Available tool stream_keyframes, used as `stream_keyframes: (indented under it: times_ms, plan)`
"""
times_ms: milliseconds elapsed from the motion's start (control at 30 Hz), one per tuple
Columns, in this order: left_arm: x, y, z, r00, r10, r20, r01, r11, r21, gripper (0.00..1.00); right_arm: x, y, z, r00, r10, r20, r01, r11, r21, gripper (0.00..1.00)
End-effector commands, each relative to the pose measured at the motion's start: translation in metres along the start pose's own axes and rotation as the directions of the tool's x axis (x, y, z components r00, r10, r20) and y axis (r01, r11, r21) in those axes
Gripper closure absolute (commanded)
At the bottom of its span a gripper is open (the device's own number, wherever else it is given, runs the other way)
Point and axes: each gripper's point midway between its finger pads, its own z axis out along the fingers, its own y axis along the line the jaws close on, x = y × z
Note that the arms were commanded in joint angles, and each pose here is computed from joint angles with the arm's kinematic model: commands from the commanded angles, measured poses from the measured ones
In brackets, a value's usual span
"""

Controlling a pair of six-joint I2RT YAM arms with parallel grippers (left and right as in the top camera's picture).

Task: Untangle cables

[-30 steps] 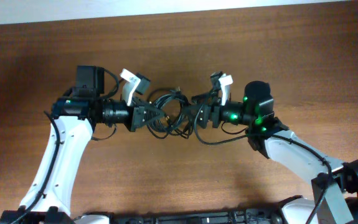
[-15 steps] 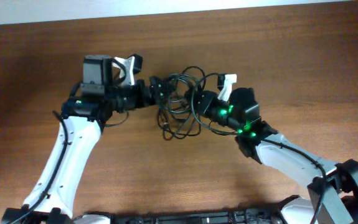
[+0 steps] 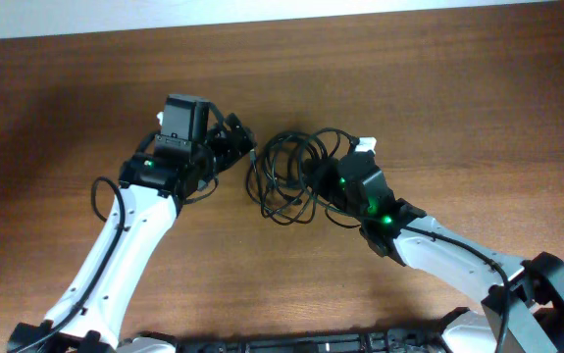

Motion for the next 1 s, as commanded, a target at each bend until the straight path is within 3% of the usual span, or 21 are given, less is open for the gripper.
stream_keyframes:
  times_ms: [0,100,133,233,300,367,400,500,600,700,767,800,867,900,967]
  plan:
    - [-0.016,0.008,-0.006,0.998,0.039,0.04,-0.039,0.999,-0.014,0.1,-0.002,0.008,-0.001,1.0,0.001,-0.004,-0.001,1.0,-0.03,0.96]
    - [-0.003,-0.014,-0.016,0.997,0.063,-0.045,-0.057,0.992,0.115,0.16,-0.033,0.024,-0.006,0.999,0.034,0.032,-0.03,0.991,-0.131,0.96]
    - [0.006,-0.021,-0.017,0.994,0.072,-0.08,-0.06,0.988,0.146,0.25,-0.033,0.025,-0.006,0.999,0.036,0.032,-0.031,0.99,-0.136,0.96]
    - [0.037,-0.041,-0.011,0.977,-0.078,-0.196,0.11,0.981,0.159,0.41,-0.028,0.026,-0.005,0.999,0.028,0.022,-0.025,0.991,-0.135,0.96]
    - [0.056,-0.054,-0.009,0.959,-0.117,-0.259,0.163,0.973,0.164,0.42,-0.028,0.026,-0.005,0.999,0.028,0.023,-0.025,0.991,-0.134,0.96]
    - [0.062,-0.075,-0.009,0.967,-0.076,-0.245,0.134,0.964,0.229,0.45,-0.028,0.026,-0.005,0.999,0.025,0.022,-0.022,0.991,-0.134,0.96]
    - [0.06,-0.08,-0.005,0.973,-0.065,-0.221,0.118,0.964,0.239,0.52,-0.027,0.026,-0.005,1.0,0.024,0.018,-0.022,0.991,-0.135,0.96]
    - [0.071,-0.066,0.032,0.948,-0.147,-0.284,0.194,0.97,0.144,0.53,-0.023,0.027,-0.005,1.0,0.021,-0.002,-0.021,0.99,-0.143,0.96]
    - [0.072,-0.062,0.058,0.945,-0.152,-0.29,0.195,0.973,0.125,0.61,-0.023,0.027,-0.005,1.0,0.016,-0.004,-0.016,0.989,-0.144,0.96]
    - [0.037,-0.022,0.066,0.983,-0.106,-0.147,0.11,0.994,0.016,0.62,-0.023,0.027,-0.005,1.0,-0.007,-0.003,0.006,0.99,-0.14,0.96]
    - [0.005,-0.001,0.063,0.987,-0.132,-0.095,0.133,0.991,0.0,0.58,-0.021,0.024,-0.005,1.0,-0.03,-0.006,0.029,0.991,-0.131,0.96]
    - [-0.001,-0.008,0.057,0.973,-0.164,-0.162,0.179,0.98,0.086,0.39,-0.02,0.021,-0.005,1.0,-0.028,-0.01,0.027,0.992,-0.12,0.96]
    - [0.021,-0.039,0.035,0.909,-0.114,-0.401,0.24,0.929,0.28,0.29,-0.022,0.022,-0.005,1.0,-0.024,-0.002,0.023,0.992,-0.123,0.96]
    - [0.034,-0.042,0.03,0.884,-0.092,-0.458,0.246,0.926,0.288,0.29,-0.022,0.022,-0.005,1.0,-0.024,-0.002,0.023,0.992,-0.122,0.96]
    - [0.069,-0.043,0.028,0.834,-0.084,-0.545,0.245,0.942,0.23,0.41,-0.022,0.022,-0.005,1.0,-0.023,-0.004,0.022,0.993,-0.12,0.96]
